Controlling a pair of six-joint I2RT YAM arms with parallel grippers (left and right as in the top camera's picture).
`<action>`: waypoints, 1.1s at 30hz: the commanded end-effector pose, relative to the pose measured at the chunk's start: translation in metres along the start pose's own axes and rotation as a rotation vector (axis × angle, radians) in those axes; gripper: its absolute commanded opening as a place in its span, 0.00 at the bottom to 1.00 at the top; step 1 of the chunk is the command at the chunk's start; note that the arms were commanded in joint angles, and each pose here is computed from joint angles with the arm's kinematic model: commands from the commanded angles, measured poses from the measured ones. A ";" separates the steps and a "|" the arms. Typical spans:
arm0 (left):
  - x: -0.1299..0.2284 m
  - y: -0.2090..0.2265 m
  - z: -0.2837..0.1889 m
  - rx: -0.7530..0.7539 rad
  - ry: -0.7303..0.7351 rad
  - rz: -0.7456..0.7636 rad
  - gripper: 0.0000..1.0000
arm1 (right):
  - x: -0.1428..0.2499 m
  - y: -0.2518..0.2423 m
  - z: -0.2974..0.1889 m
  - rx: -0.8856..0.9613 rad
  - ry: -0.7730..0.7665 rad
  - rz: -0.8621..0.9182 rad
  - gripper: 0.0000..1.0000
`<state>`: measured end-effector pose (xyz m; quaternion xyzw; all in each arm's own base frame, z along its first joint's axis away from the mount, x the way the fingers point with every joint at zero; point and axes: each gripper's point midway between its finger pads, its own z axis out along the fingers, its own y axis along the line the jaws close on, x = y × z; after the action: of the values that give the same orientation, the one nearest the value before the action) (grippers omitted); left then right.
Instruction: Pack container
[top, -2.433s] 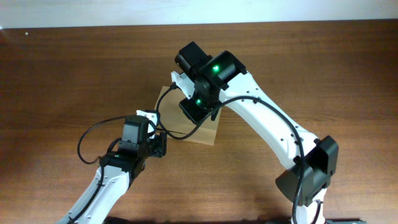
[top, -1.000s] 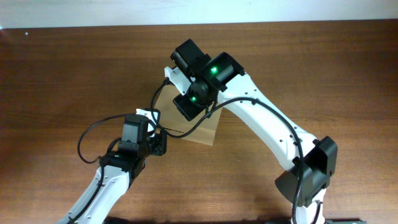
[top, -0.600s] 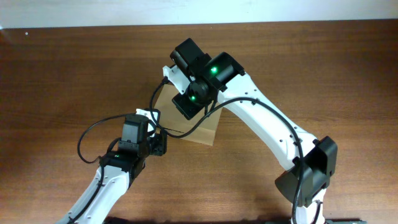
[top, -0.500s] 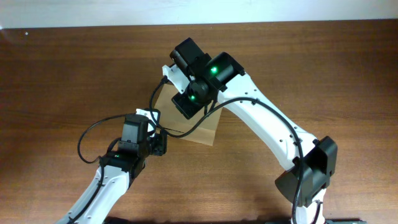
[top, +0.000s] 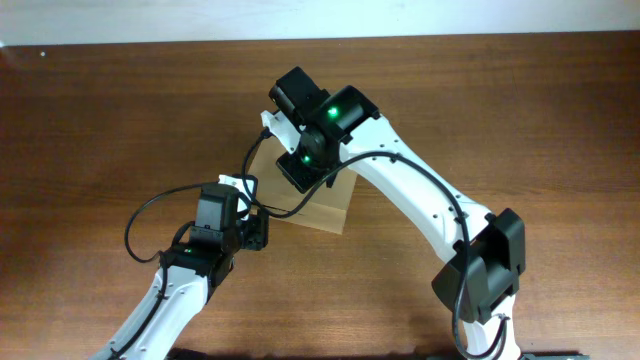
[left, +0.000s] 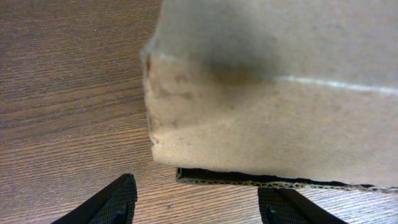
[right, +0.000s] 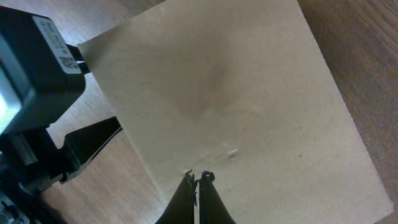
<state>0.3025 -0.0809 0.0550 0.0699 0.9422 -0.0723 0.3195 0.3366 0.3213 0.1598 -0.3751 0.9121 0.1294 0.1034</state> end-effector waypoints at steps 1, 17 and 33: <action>0.004 0.000 0.002 -0.003 0.007 -0.007 0.64 | -0.005 -0.004 -0.005 0.034 -0.018 -0.010 0.04; 0.003 0.000 0.002 -0.002 0.002 -0.007 0.64 | -0.010 -0.006 0.000 0.042 -0.029 -0.012 0.04; 0.002 0.000 0.002 -0.002 -0.001 -0.007 0.63 | -0.007 -0.008 0.016 0.036 0.004 -0.007 0.04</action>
<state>0.3040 -0.0813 0.0562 0.0698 0.9409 -0.0729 0.3233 0.3452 0.3223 0.1412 -0.3739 0.9153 0.1132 0.0986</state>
